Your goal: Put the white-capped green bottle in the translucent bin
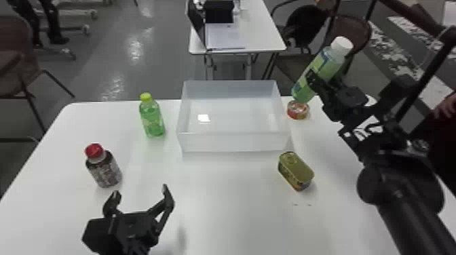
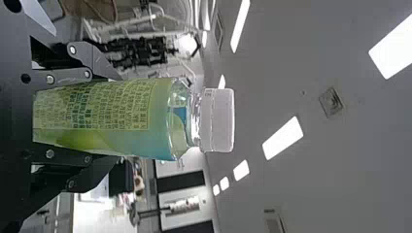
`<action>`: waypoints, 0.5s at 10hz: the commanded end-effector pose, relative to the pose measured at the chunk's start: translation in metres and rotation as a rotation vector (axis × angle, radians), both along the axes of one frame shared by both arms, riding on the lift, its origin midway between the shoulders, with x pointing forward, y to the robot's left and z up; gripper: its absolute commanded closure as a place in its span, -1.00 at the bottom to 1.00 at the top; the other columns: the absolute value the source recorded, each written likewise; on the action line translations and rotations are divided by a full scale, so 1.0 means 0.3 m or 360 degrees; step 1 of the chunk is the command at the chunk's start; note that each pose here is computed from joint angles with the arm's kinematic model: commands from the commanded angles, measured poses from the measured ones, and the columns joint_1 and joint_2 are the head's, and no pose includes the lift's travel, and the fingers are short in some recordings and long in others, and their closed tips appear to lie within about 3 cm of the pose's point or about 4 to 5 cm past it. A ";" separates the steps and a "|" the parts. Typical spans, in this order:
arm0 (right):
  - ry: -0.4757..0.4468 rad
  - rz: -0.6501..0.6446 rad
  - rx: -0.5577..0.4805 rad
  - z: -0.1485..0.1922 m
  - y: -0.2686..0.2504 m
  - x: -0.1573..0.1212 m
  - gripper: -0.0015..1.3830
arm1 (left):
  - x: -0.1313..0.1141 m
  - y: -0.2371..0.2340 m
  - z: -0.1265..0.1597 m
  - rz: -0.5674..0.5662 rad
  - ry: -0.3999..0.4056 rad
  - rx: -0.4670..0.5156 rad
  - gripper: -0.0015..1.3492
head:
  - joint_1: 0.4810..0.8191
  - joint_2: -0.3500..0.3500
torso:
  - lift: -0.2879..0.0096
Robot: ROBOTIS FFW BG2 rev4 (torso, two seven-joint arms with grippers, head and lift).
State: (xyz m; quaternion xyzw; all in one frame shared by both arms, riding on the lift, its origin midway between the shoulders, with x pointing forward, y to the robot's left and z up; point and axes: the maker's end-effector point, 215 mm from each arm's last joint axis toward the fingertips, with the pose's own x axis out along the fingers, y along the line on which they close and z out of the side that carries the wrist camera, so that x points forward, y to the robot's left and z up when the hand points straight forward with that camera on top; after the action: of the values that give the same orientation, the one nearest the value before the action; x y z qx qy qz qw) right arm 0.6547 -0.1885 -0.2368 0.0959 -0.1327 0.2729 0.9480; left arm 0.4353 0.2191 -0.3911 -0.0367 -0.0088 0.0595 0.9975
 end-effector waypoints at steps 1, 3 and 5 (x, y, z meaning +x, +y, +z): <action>0.0048 0.0123 -0.0027 -0.020 0.060 0.041 0.51 | 0.005 -0.009 -0.003 -0.0004 0.0007 -0.0006 -0.78 | 0.27 0.08 | 0.17; 0.0193 0.0329 -0.0035 -0.116 0.174 0.057 0.50 | 0.008 -0.014 -0.006 -0.0008 0.0012 -0.0012 -0.78 | 0.27 0.15 | 0.17; 0.0306 0.0440 -0.0043 -0.203 0.233 0.048 0.50 | 0.020 -0.026 -0.006 -0.0015 0.0012 -0.0039 -0.78 | 0.27 0.23 | 0.17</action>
State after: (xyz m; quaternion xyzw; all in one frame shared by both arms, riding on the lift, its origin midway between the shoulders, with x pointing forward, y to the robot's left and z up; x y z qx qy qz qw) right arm 0.6681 -0.1209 -0.2898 0.1249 -0.0353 0.3920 0.9108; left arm 0.4401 0.2127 -0.3933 -0.0458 -0.0035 0.0549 0.9974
